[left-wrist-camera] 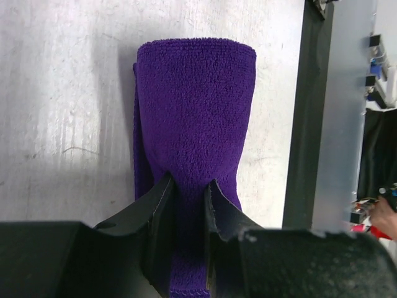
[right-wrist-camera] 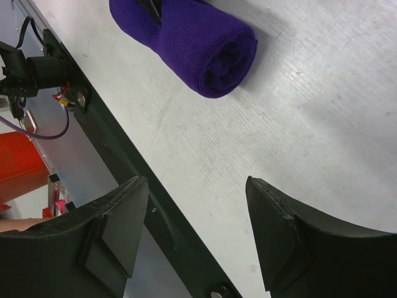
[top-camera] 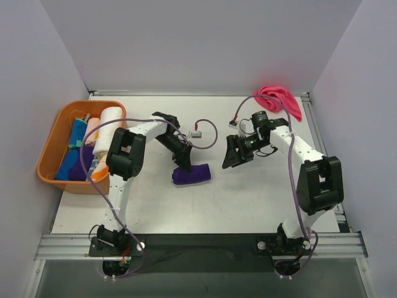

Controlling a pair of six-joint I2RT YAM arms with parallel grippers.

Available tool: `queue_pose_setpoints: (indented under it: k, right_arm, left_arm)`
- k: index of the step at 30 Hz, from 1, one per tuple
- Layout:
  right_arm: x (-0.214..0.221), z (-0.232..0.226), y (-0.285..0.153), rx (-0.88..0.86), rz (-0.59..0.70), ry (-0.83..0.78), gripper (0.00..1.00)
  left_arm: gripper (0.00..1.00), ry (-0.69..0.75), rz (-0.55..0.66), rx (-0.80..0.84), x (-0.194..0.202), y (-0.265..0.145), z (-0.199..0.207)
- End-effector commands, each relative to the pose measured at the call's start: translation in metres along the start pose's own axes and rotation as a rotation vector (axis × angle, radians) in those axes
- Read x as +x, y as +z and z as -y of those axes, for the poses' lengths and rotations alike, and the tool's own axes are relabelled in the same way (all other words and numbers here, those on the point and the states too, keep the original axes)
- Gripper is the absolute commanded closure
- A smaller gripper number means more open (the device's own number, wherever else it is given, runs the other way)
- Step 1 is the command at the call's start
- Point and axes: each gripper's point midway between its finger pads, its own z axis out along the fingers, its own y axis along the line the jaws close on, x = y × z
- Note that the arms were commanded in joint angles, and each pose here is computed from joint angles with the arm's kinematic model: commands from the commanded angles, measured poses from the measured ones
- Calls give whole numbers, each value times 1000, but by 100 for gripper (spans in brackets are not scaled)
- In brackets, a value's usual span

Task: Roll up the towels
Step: Roll the towel

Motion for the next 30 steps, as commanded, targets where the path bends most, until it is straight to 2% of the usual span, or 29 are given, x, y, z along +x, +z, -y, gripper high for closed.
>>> queue_pose_setpoints:
  k: [1,12,26,30]
  right_arm:
    - [-19,-4,18,-9,40,-28,36]
    - [-25,-13,90,-60,-3,-137,40]
    - [-32,-8,120,-110,121,-200,41]
    - [-32,-1,130,-119,126,-166,48]
  left_arm:
    - [87,23,-39,-43,7,-3,-21]
    - [83,-97,41,-3,7,-13,-40]
    - [82,-142,43,49,6,-16,-44]
    - [82,-162,53,53,5,-17,-47]
